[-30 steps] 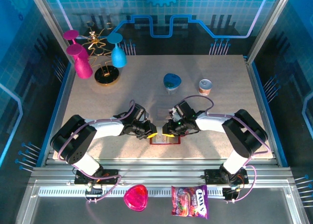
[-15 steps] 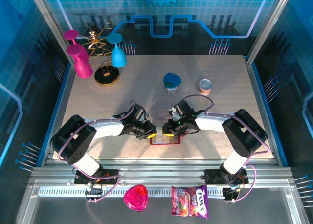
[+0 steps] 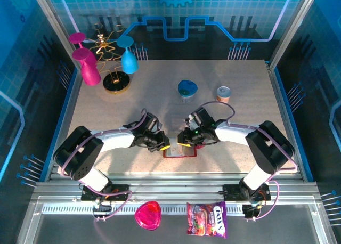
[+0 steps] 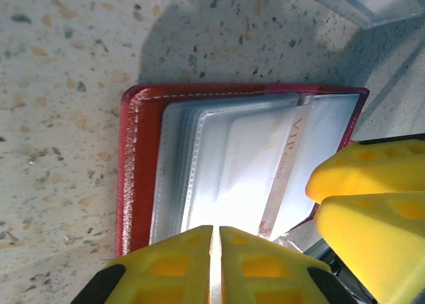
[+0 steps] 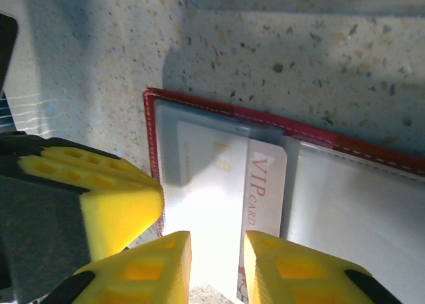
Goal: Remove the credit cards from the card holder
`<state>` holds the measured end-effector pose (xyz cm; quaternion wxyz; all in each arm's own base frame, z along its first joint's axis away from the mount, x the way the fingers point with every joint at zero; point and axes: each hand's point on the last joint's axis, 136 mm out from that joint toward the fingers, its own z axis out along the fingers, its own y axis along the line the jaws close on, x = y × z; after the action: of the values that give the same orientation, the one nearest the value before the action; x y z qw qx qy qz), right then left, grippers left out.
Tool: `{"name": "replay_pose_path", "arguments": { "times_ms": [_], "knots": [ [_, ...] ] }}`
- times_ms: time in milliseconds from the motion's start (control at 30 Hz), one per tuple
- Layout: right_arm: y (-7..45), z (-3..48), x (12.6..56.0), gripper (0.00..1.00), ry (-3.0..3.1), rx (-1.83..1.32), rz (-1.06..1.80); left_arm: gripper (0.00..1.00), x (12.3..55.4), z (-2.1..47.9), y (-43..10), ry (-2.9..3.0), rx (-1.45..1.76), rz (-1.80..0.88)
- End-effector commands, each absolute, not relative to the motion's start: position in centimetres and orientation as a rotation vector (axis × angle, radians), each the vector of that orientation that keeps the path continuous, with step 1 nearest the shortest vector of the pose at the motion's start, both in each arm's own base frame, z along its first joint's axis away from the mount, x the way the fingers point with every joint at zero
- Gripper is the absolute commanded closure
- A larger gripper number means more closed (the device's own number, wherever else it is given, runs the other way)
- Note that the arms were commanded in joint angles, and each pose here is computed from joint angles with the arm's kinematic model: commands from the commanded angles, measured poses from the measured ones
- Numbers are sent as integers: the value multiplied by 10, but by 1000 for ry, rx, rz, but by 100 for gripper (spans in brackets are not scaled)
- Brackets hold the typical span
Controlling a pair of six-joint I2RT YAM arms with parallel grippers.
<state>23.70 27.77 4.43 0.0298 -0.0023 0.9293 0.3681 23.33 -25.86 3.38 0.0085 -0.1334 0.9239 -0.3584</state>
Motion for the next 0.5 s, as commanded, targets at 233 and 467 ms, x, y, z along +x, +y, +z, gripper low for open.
{"name": "replay_pose_path", "arguments": {
  "times_ms": [233,467],
  "knots": [
    [265,42,234,73,2871,32,1181,93,231,35,-265,2912,-355,-1066],
    [265,34,231,73,2895,35,1188,94,228,25,-256,2945,-349,-971]
  ]
}}
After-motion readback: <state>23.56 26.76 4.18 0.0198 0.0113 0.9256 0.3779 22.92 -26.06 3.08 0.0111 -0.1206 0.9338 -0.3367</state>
